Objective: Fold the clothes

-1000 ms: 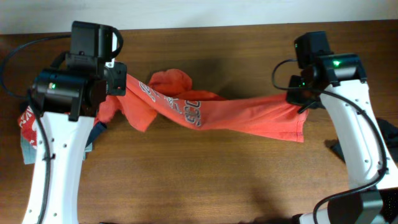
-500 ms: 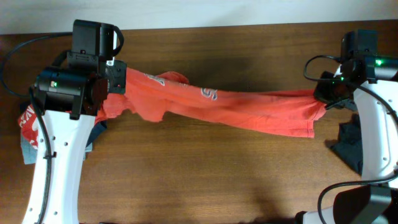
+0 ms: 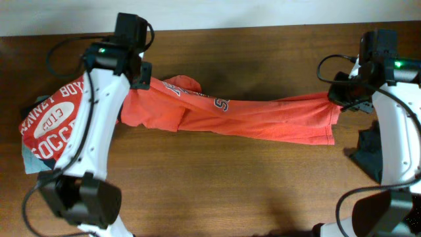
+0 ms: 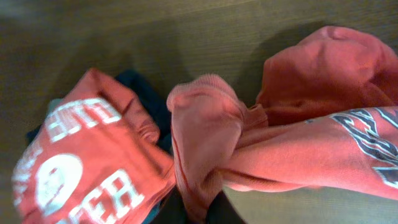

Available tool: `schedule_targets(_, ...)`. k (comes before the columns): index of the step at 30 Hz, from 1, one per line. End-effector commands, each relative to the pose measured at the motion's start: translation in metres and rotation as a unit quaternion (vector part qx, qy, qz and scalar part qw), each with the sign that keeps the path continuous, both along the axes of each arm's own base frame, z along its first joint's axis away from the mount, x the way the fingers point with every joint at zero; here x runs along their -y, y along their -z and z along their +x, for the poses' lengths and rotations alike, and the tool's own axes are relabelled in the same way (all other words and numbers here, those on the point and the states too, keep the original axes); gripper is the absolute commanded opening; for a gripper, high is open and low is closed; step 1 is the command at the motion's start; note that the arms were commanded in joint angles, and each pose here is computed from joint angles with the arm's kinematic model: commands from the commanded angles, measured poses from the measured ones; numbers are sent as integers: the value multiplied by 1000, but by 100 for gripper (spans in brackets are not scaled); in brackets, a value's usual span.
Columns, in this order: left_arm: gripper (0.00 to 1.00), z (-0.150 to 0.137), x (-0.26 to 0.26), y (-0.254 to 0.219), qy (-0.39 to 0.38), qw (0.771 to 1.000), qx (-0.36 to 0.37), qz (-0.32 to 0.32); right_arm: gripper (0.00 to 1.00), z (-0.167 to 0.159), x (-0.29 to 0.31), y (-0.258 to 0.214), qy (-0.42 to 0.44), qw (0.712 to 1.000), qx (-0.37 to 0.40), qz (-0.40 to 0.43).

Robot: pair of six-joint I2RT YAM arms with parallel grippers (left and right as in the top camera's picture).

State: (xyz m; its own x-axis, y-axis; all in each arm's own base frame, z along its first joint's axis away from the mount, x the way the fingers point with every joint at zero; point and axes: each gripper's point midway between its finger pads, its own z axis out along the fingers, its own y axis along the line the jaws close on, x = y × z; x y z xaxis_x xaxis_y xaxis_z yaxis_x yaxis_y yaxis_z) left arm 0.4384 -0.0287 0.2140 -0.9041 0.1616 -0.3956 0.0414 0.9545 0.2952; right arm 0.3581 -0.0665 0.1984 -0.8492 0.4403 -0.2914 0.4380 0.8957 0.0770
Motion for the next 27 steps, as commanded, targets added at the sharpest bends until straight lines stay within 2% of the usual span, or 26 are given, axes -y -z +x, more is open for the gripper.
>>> schedule_targets(1,27,16,-4,25,-4,1000,-13,14,13,16,2,14,-2,1000,-6,0)
schedule_targets(3,40,18,-3,30,-4,1000,-18,15,13,27,4,23,-2,1000,-4,-1)
schedule_targets(5,51,15,-2,32,-2,1000,-24,12,19,35,6,29,-1,1000,1,-2)
schedule_targets(6,58,12,0,32,2,1000,-29,4,29,38,6,32,-1,1000,2,-2)
schedule_targets(10,65,-6,10,40,15,997,-73,-26,62,49,8,34,-1,1000,17,-5)
schedule_targets(12,65,-17,18,45,23,994,-100,-49,69,50,9,33,-1,1000,19,-5)
schedule_targets(14,54,-34,35,53,38,985,-137,-96,71,48,8,34,-1,1000,15,-4)
schedule_targets(15,53,-38,38,55,45,983,-147,-101,72,47,8,34,-1,1000,12,-3)
schedule_targets(19,51,-45,49,76,87,978,-169,-87,72,41,7,36,-1,1000,0,-1)
schedule_targets(21,47,-48,63,101,129,973,-177,-76,73,39,6,37,-1,1000,-5,0)
schedule_targets(24,46,-53,78,133,177,966,-179,-58,73,37,6,38,-1,1000,-8,0)
schedule_targets(27,45,-55,80,158,192,967,-168,-13,74,37,6,38,-1,1000,-9,0)
